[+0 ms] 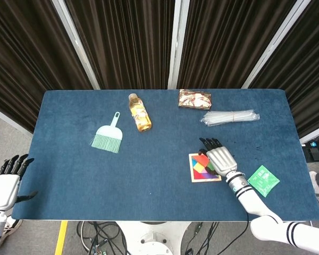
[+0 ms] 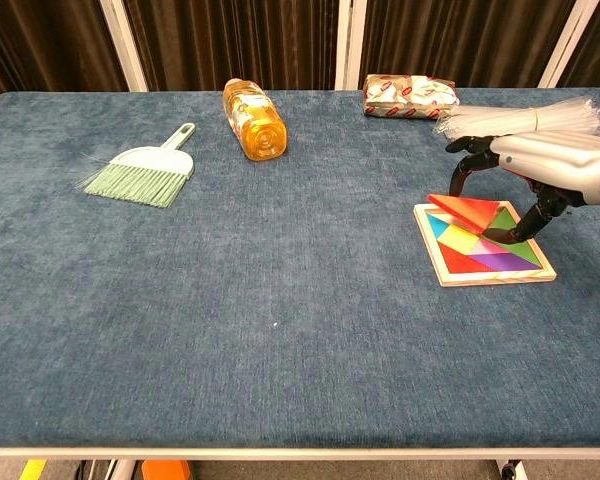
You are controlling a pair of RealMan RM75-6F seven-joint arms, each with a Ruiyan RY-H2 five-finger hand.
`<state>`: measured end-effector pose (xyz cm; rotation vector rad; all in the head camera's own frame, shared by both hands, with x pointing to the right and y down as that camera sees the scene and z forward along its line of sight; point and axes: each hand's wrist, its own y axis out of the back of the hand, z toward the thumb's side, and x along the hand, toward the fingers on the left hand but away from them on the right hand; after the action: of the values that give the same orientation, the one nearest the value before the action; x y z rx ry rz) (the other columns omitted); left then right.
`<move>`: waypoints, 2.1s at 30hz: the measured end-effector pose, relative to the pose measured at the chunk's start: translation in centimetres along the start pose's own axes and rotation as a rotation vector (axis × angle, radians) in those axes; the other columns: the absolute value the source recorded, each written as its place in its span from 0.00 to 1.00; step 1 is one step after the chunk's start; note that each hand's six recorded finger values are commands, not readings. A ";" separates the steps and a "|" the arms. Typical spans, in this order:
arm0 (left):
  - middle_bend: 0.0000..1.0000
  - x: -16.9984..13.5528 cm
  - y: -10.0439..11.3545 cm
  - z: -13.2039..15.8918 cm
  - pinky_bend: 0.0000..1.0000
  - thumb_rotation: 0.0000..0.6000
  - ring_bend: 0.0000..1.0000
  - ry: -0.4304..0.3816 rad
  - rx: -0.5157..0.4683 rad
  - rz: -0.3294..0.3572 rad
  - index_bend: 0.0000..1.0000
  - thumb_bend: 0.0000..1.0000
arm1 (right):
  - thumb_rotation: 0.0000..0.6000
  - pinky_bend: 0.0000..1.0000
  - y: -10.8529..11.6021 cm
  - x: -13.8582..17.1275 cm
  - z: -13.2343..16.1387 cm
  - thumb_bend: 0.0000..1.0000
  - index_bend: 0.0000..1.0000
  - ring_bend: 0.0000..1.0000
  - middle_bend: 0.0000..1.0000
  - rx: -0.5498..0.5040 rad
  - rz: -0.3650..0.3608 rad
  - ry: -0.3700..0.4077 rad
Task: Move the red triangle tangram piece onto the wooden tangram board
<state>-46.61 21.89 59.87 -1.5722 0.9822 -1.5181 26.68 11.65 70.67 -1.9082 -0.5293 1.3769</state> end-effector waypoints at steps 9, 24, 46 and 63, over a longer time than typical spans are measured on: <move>0.08 -0.1 0.1 -0.4 0.12 1.00 0.02 0.007 -0.003 0.005 0.15 0.00 | 1.00 0.00 -0.5 -0.3 0.2 0.23 0.51 0.00 0.00 -0.004 0.015 -0.009; 0.08 -0.1 -0.2 -0.5 0.11 1.00 0.02 0.010 -0.005 -0.002 0.15 0.00 | 1.00 0.00 -0.8 -0.4 -0.2 0.23 0.50 0.00 0.00 0.007 0.020 -0.022; 0.08 -0.2 -0.3 -0.6 0.12 1.00 0.02 0.015 -0.008 -0.004 0.15 0.00 | 1.00 0.00 -0.5 -0.2 -0.4 0.23 0.07 0.00 0.00 0.006 0.008 -0.023; 0.08 -0.2 0.0 -0.7 0.12 1.00 0.02 0.018 -0.009 0.005 0.15 0.00 | 1.00 0.00 0.7 -1.2 1.2 0.19 0.03 0.00 0.00 -0.039 -0.023 0.026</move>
<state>-47.36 22.08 59.76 -1.5636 1.0036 -1.5283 25.10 10.69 70.74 -1.9426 -0.5667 1.3344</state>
